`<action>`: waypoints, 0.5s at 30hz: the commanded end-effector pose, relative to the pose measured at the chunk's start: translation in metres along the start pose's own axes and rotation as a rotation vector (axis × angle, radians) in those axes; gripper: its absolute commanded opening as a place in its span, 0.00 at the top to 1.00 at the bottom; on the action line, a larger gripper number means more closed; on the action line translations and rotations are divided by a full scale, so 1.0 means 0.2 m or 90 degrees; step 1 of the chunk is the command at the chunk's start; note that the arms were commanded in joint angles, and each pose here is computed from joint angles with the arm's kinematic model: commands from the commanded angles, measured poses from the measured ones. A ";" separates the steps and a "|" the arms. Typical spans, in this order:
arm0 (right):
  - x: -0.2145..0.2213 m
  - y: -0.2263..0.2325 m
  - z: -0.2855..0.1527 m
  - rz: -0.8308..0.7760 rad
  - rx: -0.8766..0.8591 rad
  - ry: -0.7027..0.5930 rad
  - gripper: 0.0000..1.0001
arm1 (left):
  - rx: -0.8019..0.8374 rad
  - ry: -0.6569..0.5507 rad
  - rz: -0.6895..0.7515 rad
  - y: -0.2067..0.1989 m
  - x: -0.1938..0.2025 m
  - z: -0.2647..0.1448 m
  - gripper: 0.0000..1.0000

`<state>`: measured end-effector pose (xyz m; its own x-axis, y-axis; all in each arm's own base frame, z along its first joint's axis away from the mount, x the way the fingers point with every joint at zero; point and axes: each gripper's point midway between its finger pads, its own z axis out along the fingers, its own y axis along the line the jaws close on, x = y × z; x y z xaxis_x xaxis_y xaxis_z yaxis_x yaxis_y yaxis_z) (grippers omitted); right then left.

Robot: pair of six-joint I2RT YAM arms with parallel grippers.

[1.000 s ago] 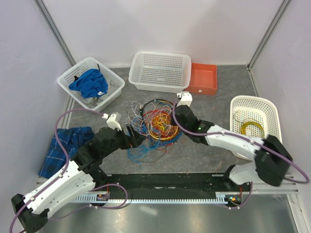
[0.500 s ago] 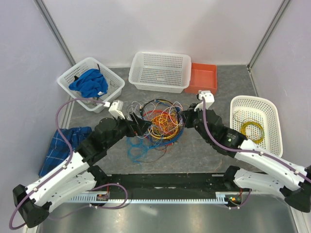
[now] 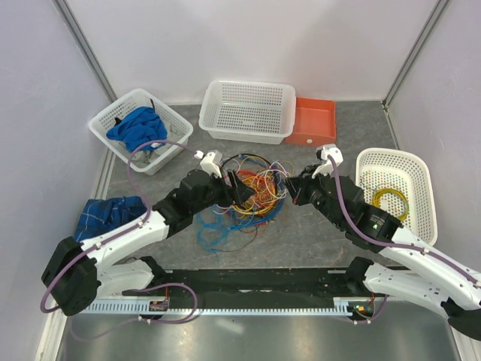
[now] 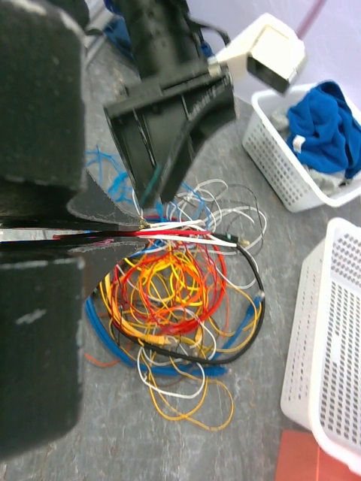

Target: Untangle the cables

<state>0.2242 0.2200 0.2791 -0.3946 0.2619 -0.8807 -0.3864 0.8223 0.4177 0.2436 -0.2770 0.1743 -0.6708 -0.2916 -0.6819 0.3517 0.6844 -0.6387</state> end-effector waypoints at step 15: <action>-0.15 0.18 -0.18 0.056 -0.119 -0.012 0.98 | 0.031 -0.036 0.107 -0.21 -0.27 0.30 0.66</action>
<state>0.1992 0.2289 0.2927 -0.4536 0.2744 -0.8479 -0.4694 0.7352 0.4890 0.2931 -0.3235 0.1931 -0.6291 -0.2401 -0.7393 0.4271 0.6879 -0.5868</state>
